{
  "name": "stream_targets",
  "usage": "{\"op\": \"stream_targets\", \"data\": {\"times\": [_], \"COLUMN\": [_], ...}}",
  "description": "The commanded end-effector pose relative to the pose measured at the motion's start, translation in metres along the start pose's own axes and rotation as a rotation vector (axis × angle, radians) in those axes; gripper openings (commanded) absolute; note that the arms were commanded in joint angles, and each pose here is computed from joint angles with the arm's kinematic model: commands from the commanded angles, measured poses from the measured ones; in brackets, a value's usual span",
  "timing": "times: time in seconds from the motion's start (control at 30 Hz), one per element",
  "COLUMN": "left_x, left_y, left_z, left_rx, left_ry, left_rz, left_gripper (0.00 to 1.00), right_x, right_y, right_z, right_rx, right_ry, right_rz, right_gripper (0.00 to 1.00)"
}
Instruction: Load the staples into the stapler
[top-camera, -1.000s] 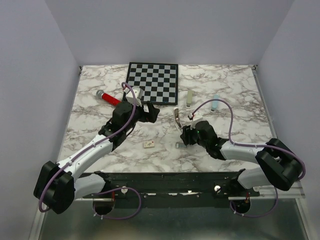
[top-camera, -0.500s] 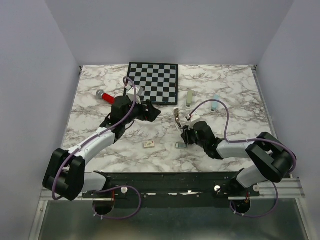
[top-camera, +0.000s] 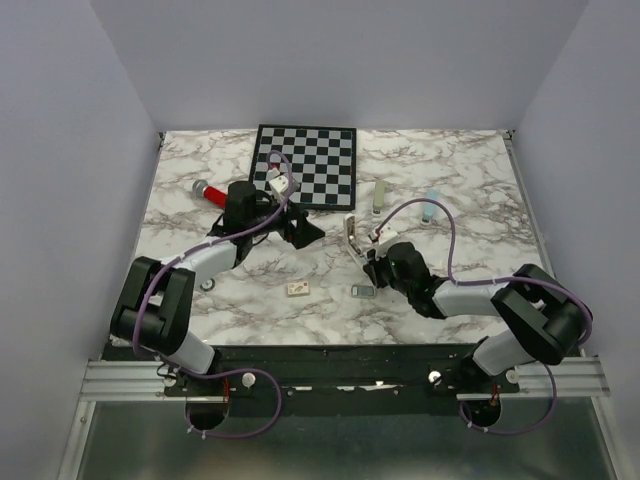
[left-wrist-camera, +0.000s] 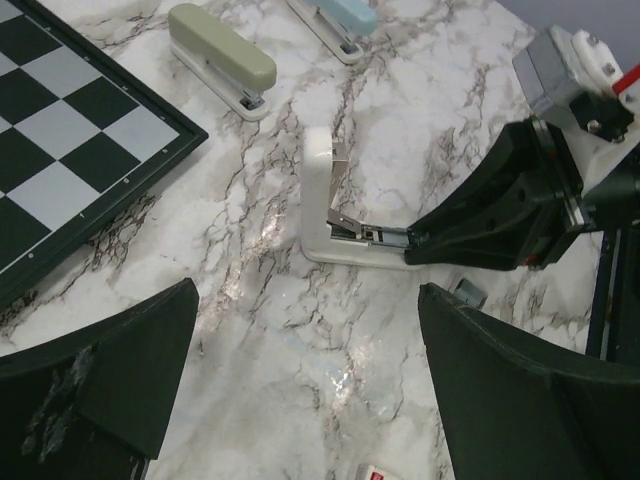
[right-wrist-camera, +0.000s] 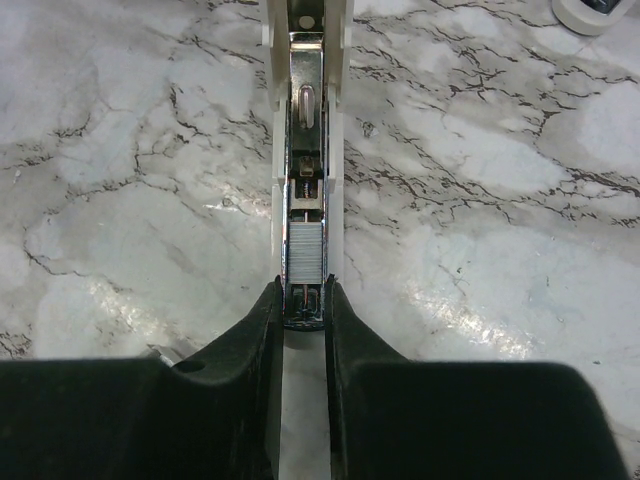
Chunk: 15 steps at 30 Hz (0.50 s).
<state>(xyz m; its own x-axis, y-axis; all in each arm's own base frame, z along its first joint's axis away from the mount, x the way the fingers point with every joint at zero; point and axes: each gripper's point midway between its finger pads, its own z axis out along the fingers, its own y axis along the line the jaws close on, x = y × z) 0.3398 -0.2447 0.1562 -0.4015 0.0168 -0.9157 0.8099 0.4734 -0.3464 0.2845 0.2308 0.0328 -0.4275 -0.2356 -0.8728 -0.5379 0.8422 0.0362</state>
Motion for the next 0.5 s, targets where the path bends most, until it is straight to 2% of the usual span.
{"op": "stream_targets", "data": {"times": [0.0, 0.07, 0.1, 0.17, 0.47], "left_x": [-0.004, 0.013, 0.010, 0.019, 0.029], "left_y": [-0.012, -0.012, -0.008, -0.007, -0.011], "left_z": [0.003, 0.000, 0.002, 0.000, -0.012], "left_rx": [0.164, 0.189, 0.202, 0.218, 0.254], "left_ry": [0.039, 0.120, 0.133, 0.186, 0.261], "left_rz": [0.273, 0.261, 0.319, 0.315, 0.405], "left_gripper": [0.99, 0.99, 0.99, 0.99, 0.96], "right_x": [-0.026, -0.033, -0.040, -0.048, -0.079], "right_y": [0.015, 0.021, 0.022, 0.032, 0.057], "right_z": [-0.004, -0.006, -0.009, -0.013, -0.030], "right_rx": [-0.084, -0.119, -0.127, -0.185, -0.333], "right_ry": [-0.060, -0.064, -0.080, -0.091, -0.153], "right_rz": [-0.078, -0.097, -0.098, -0.139, -0.210], "right_gripper": [0.06, 0.03, 0.01, 0.01, 0.01]}}
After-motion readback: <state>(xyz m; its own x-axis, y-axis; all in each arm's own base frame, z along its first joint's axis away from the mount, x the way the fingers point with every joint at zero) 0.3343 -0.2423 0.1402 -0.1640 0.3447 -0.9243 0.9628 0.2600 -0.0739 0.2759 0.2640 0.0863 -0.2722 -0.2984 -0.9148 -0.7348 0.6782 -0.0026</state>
